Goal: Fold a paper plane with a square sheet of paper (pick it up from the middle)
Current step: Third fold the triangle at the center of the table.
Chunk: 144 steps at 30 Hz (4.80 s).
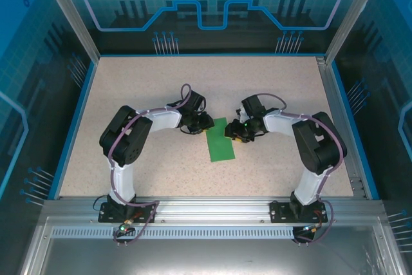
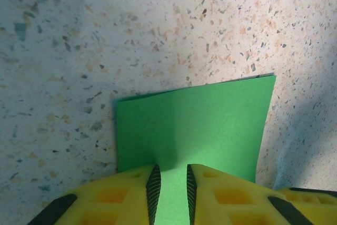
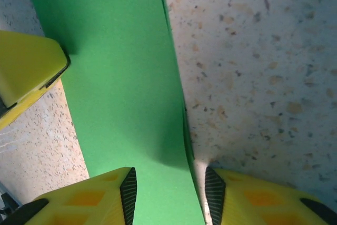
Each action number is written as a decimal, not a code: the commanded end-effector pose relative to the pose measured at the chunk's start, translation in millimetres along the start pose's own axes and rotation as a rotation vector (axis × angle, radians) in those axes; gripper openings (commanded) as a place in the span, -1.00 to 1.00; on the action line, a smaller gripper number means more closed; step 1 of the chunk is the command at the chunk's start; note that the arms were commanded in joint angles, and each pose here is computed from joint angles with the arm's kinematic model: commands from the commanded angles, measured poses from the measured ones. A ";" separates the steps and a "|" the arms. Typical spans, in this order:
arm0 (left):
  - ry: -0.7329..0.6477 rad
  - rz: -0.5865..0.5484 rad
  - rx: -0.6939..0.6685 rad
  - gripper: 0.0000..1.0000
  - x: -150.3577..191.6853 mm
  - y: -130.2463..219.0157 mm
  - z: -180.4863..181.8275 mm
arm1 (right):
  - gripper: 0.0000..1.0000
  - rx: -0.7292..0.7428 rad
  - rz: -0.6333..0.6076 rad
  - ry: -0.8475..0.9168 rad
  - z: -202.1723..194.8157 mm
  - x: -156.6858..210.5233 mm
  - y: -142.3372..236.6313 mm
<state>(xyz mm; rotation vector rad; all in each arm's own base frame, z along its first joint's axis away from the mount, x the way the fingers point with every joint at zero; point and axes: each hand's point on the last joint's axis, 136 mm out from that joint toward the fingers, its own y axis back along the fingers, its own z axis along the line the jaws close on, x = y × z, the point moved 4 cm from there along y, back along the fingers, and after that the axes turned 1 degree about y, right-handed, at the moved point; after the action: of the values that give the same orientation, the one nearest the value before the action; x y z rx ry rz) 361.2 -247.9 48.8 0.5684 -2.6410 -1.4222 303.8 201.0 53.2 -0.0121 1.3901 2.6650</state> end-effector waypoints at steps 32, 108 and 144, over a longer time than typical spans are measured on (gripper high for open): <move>0.012 0.072 -0.066 -0.43 19.2 -6.1 25.8 | -0.24 -0.164 0.062 -0.087 -8.3 35.4 9.7; -0.031 0.121 0.035 -0.25 47.0 13.7 3.5 | -0.28 -0.366 0.112 -0.023 2.7 13.3 0.2; -0.145 0.067 0.068 -0.10 47.3 41.3 -12.2 | -0.76 -0.267 0.110 -0.167 -11.3 11.3 -14.9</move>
<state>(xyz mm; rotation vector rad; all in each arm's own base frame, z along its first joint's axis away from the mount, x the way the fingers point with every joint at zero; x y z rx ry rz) 309.6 -253.9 62.3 0.3713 -2.7386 -1.3848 296.2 206.2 43.1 0.1739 0.9635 2.8786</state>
